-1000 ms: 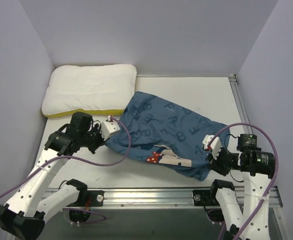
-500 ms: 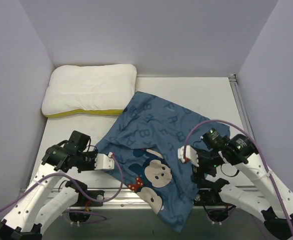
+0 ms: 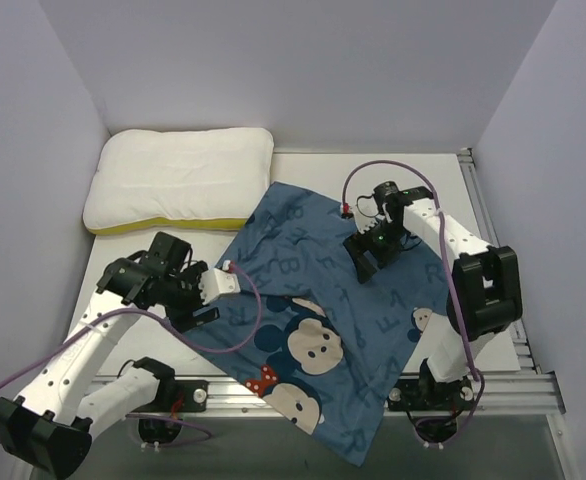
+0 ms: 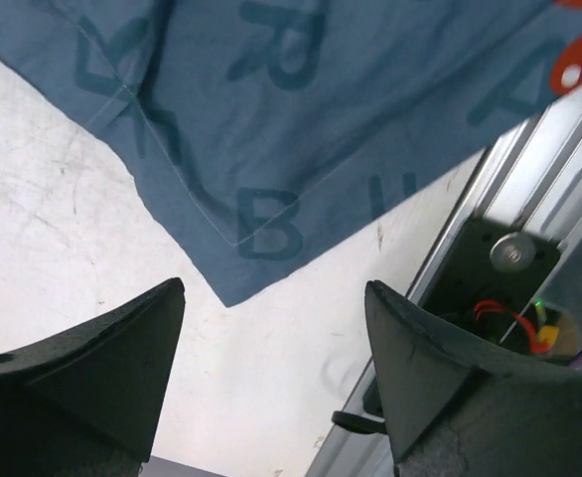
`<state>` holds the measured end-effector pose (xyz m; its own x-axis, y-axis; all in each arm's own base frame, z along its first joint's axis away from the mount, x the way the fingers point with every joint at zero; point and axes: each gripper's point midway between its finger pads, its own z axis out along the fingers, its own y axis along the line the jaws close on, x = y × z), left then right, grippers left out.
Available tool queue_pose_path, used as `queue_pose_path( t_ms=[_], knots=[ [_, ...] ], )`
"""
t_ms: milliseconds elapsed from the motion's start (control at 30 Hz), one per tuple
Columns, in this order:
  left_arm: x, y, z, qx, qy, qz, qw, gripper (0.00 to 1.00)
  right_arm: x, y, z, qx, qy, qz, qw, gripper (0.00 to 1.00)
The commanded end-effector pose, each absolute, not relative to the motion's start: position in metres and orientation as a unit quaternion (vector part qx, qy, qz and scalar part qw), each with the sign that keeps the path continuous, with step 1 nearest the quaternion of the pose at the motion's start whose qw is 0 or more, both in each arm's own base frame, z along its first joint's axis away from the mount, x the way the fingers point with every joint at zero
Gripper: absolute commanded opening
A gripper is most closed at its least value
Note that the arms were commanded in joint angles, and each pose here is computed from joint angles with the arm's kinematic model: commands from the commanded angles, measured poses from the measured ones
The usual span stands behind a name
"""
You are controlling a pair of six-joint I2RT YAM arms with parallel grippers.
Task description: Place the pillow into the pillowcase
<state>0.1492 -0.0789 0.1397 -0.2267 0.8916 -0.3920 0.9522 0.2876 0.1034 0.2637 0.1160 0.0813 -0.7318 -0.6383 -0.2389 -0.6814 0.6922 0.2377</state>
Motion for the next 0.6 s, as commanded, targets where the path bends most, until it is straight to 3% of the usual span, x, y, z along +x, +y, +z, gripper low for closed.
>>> queue_pose_path(
  t_ms=[0, 233, 267, 300, 400, 433, 567],
  knots=[
    [0.176, -0.106, 0.17, 0.508, 0.816, -0.114, 0.252, 0.82, 0.311, 0.11, 0.072, -0.3, 0.942, 0.112, 0.097, 0.73],
    [0.203, -0.116, 0.186, 0.445, 0.843, -0.116, 0.277, 0.84, 0.363, 0.05, 0.019, -0.214, 0.976, 0.02, 0.045, 0.69],
    [0.207, -0.114, 0.184, 0.436, 0.849, -0.112, 0.275, 0.85, 0.375, 0.039, 0.02, -0.2, 0.979, 0.011, 0.047, 0.68],
    [0.21, -0.115, 0.185, 0.425, 0.855, -0.112, 0.276, 0.94, 0.377, 0.01, 0.007, -0.169, 0.985, -0.002, 0.026, 0.67],
    [0.225, -0.115, 0.19, 0.396, 0.867, -0.117, 0.28, 0.96, 0.391, -0.045, 0.0, -0.115, 0.993, -0.02, 0.013, 0.66],
    [0.233, -0.116, 0.191, 0.386, 0.87, -0.117, 0.285, 0.96, 0.396, -0.06, 0.002, -0.1, 0.995, -0.018, 0.017, 0.53],
    [0.274, -0.111, 0.194, 0.332, 0.89, -0.111, 0.292, 0.96, 0.405, -0.121, 0.017, -0.043, 0.998, -0.048, 0.017, 0.55]
  ],
)
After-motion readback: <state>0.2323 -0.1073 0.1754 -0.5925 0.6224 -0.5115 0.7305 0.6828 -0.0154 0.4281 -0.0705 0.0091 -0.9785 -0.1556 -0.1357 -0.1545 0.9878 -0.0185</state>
